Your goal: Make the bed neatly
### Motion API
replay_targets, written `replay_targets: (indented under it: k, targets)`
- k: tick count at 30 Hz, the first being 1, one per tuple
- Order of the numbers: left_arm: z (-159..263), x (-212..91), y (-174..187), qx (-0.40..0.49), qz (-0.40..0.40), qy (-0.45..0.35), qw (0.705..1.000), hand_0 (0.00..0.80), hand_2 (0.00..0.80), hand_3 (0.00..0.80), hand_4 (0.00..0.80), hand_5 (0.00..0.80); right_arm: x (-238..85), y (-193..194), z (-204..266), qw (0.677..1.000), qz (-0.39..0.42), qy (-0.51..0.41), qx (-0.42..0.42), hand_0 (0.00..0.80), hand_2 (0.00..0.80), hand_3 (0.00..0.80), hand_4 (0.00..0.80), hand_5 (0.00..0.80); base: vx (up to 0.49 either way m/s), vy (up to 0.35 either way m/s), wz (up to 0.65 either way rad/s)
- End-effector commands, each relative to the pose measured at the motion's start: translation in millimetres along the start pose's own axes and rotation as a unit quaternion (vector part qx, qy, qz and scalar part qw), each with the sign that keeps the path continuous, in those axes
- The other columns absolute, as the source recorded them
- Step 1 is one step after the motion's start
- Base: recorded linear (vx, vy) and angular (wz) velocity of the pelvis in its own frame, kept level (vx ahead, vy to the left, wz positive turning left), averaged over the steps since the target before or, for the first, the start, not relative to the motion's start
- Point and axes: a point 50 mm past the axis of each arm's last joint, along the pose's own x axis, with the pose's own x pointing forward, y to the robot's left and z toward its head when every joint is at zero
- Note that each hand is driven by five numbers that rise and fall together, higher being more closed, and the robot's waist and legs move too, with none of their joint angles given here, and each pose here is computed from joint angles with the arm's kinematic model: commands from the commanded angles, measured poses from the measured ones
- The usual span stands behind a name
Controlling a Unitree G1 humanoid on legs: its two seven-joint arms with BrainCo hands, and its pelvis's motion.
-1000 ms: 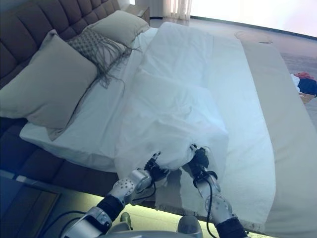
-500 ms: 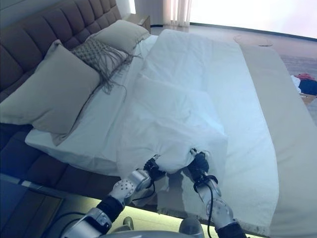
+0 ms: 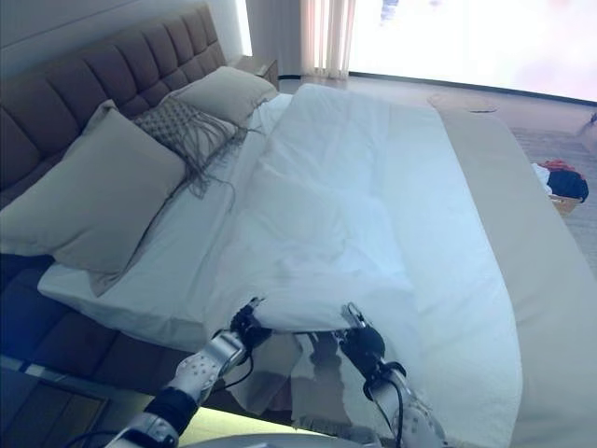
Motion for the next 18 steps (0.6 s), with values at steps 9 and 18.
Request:
replay_targets:
  k: [9, 18]
  targets:
    - [81.2, -29.6, 37.6, -0.011, 0.004, -0.136, 0.991, 0.8, 0.8, 0.8, 0.8, 0.8, -32.8, -55.4, 45.0, 0.993, -0.034, -0.093, 0.058, 0.0, 0.0, 0.0, 0.0, 0.0, -0.058, 0.023, 0.01]
    - [126.4, -42.2, 45.6, 0.036, 0.037, -0.181, 0.982, 0.8, 0.8, 0.8, 0.8, 0.8, -33.3, -56.5, 66.8, 0.991, -0.033, -0.119, 0.055, 0.0, 0.0, 0.0, 0.0, 0.0, -0.004, 0.052, 0.02]
